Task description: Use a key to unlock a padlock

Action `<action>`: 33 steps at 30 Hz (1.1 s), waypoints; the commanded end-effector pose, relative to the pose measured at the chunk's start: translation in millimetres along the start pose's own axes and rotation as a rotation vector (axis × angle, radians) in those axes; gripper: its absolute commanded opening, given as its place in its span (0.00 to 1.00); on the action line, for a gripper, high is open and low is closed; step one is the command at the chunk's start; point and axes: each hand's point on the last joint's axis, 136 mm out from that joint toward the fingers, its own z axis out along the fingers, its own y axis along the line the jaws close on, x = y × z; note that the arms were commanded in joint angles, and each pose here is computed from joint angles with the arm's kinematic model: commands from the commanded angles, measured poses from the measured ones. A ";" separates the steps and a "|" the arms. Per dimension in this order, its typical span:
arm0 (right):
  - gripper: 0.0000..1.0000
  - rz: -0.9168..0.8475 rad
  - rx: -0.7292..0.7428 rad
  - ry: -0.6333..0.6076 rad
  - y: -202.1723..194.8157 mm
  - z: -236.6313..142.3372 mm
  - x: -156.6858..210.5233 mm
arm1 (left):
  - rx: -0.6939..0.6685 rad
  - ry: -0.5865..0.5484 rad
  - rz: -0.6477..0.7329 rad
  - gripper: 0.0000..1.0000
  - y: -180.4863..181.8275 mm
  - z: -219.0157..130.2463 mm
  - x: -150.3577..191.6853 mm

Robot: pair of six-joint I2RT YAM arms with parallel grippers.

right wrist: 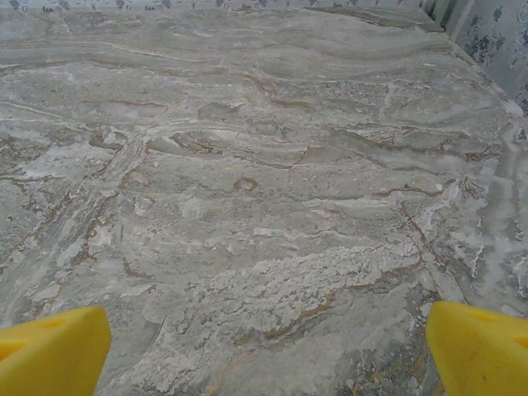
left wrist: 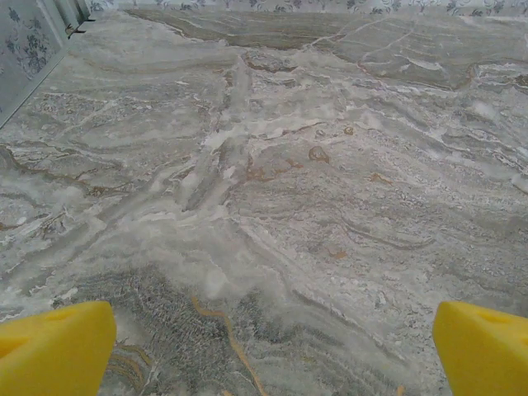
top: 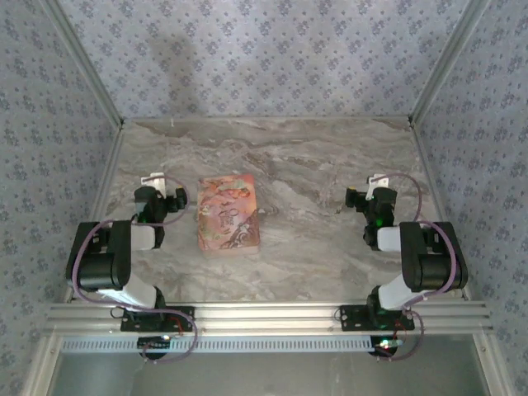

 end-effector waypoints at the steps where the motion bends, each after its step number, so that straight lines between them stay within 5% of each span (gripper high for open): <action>1: 1.00 -0.006 -0.005 -0.027 0.3 0.8 -8.7 | 0.017 -0.020 0.016 0.98 -2.3 0.8 -8.5; 26: 1.00 -0.004 -0.010 -0.031 0.5 0.5 -9.8 | 0.018 -0.021 0.008 0.98 -1.0 0.7 -8.7; 33: 1.00 -0.013 -0.004 -0.016 0.0 -19.4 -49.2 | -0.070 0.068 -0.044 0.98 10.5 -10.4 -31.3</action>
